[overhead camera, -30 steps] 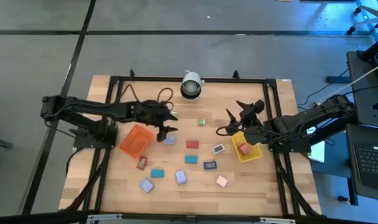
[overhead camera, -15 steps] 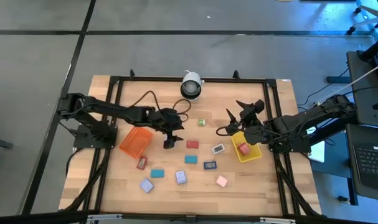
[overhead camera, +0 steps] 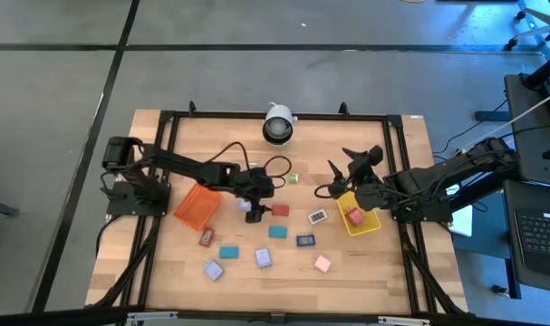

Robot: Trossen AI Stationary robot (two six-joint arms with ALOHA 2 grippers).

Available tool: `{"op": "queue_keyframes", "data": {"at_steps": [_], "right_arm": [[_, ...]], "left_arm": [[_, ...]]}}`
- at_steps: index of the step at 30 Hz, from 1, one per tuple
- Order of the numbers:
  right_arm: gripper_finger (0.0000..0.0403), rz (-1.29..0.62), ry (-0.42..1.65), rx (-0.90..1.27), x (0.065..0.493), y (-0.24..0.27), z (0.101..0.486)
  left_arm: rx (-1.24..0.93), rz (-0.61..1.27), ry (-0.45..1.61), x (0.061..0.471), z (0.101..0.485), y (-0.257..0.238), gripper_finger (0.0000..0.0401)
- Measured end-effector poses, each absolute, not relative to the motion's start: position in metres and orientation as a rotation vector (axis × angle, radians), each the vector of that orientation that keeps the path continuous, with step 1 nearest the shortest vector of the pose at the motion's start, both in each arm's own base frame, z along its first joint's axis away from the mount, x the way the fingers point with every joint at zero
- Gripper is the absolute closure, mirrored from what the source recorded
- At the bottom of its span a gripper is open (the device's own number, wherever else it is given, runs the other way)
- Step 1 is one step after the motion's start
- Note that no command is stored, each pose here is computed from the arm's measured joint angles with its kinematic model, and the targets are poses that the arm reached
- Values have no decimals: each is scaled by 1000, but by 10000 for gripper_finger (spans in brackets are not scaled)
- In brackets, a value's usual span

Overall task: Pick & Place Office items
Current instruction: Put the right red digital clock into the orange basket

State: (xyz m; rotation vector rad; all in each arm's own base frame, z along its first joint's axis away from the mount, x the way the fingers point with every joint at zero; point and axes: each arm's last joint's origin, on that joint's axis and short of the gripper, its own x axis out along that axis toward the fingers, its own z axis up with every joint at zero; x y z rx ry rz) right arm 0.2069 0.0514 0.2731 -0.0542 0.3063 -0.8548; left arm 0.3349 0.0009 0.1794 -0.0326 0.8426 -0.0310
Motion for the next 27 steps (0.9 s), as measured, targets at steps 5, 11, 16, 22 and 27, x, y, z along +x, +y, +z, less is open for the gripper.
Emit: {"op": "queue_keyframes", "data": {"at_steps": [5, 11, 16, 22, 27], "right_arm": [[135, -846, 312, -49, 208, 52, 272], [135, -846, 312, -48, 208, 52, 272], [135, -846, 311, -47, 208, 52, 272], [135, -846, 312, -49, 208, 52, 272], [135, -845, 313, -51, 208, 52, 272]], "left_arm": [[-33, -30, 864, 342, 172, 1, 145], [-26, -34, 892, 352, 161, 1, 145], [-24, -37, 907, 356, 155, 1, 145], [-25, -57, 922, 358, 148, -1, 145], [-27, -80, 923, 361, 140, -8, 145]]}}
